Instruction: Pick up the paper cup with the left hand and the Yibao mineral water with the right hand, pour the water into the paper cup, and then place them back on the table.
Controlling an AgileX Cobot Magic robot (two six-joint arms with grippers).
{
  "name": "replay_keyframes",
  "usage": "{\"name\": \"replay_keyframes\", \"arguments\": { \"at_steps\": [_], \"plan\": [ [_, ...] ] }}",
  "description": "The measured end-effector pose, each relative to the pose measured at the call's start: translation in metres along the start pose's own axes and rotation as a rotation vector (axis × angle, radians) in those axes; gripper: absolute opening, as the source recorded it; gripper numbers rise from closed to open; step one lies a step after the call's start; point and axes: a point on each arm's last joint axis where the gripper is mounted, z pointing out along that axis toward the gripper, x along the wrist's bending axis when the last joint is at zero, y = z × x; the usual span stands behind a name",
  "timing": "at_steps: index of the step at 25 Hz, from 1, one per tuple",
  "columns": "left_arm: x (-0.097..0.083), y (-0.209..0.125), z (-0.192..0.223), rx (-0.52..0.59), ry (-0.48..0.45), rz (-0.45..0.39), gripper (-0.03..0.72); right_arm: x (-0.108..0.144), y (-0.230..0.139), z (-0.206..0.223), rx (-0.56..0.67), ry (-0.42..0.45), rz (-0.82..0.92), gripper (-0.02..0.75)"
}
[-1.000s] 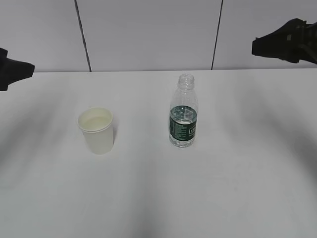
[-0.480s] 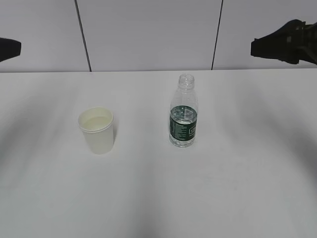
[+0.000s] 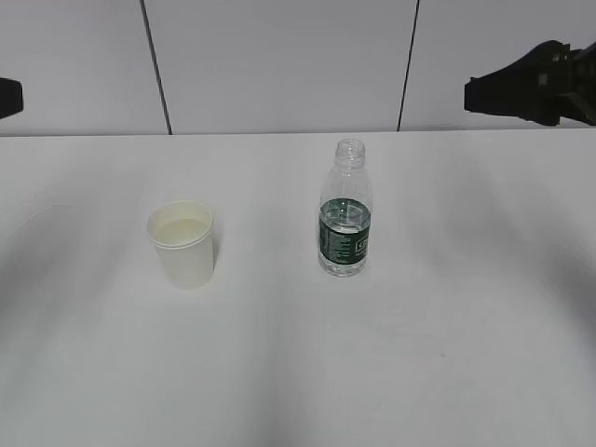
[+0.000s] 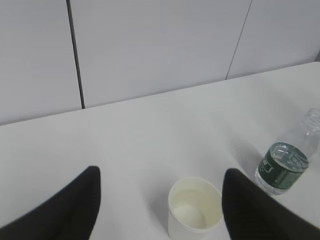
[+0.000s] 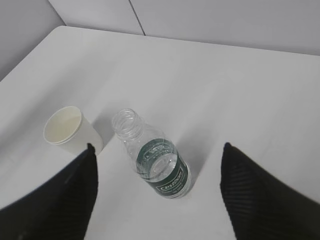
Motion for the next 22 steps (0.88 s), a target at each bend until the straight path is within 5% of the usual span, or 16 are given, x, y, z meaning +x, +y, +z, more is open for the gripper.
{"name": "replay_keyframes", "arguments": {
  "at_steps": [22],
  "plan": [
    [-0.008,-0.016,-0.015,-0.006,0.017,-0.064,0.47,0.002,-0.001,0.0,0.005,0.02,-0.051,0.591]
  ]
}}
